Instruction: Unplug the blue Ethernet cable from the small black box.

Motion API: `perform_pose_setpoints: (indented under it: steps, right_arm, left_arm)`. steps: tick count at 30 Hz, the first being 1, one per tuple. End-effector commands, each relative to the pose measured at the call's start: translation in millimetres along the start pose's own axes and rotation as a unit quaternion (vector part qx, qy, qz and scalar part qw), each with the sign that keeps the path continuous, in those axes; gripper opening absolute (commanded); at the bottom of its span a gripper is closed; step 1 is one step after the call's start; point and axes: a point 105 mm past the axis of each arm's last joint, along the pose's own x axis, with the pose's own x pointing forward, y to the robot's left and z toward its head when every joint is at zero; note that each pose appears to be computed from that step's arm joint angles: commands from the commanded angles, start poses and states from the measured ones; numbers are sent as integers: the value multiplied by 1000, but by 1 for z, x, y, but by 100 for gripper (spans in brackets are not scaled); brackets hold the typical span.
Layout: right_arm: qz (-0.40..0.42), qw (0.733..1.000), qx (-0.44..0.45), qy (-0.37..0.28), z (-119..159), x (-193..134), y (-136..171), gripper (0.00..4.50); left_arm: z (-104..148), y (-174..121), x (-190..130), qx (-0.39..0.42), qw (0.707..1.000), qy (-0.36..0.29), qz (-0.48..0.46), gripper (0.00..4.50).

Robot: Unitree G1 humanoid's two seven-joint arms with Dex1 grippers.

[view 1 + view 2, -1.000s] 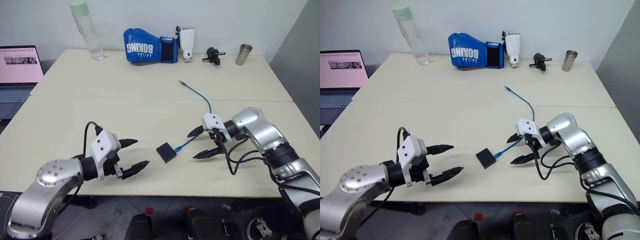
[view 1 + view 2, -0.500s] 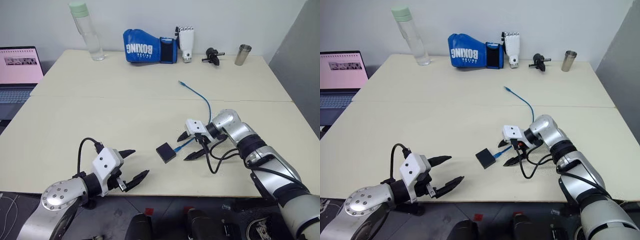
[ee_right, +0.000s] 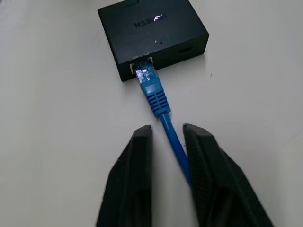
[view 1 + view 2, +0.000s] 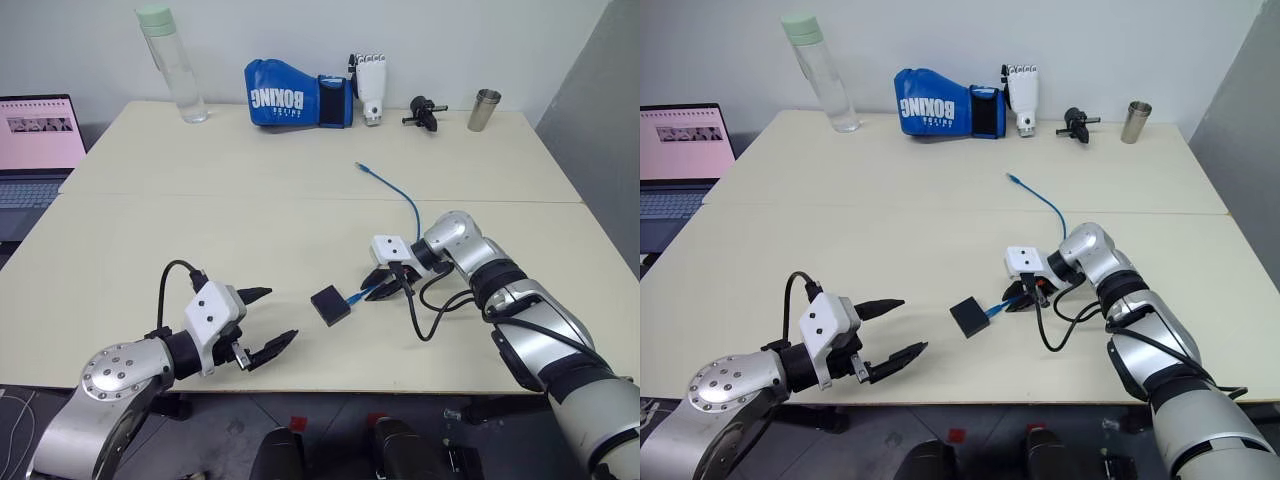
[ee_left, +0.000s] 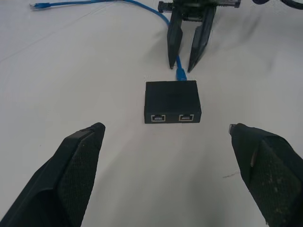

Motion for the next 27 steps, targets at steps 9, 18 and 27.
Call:
perform_pose_setpoints:
  steps: [9, 18, 27]
  right_arm:
    - [-101, 991, 31, -87, 30, -54, -24, 1]
    - [-411, 903, -125, -13, 41, -158, -46, 1]
    - [-558, 761, -329, 13, 75, -169, -41, 1]
  left_arm:
    - [19, 17, 3, 15, 999, -33, -3, 450]
    - [77, 74, 11, -83, 988, -128, -33, 450]
    - [136, 102, 52, -105, 965, -213, -107, 450]
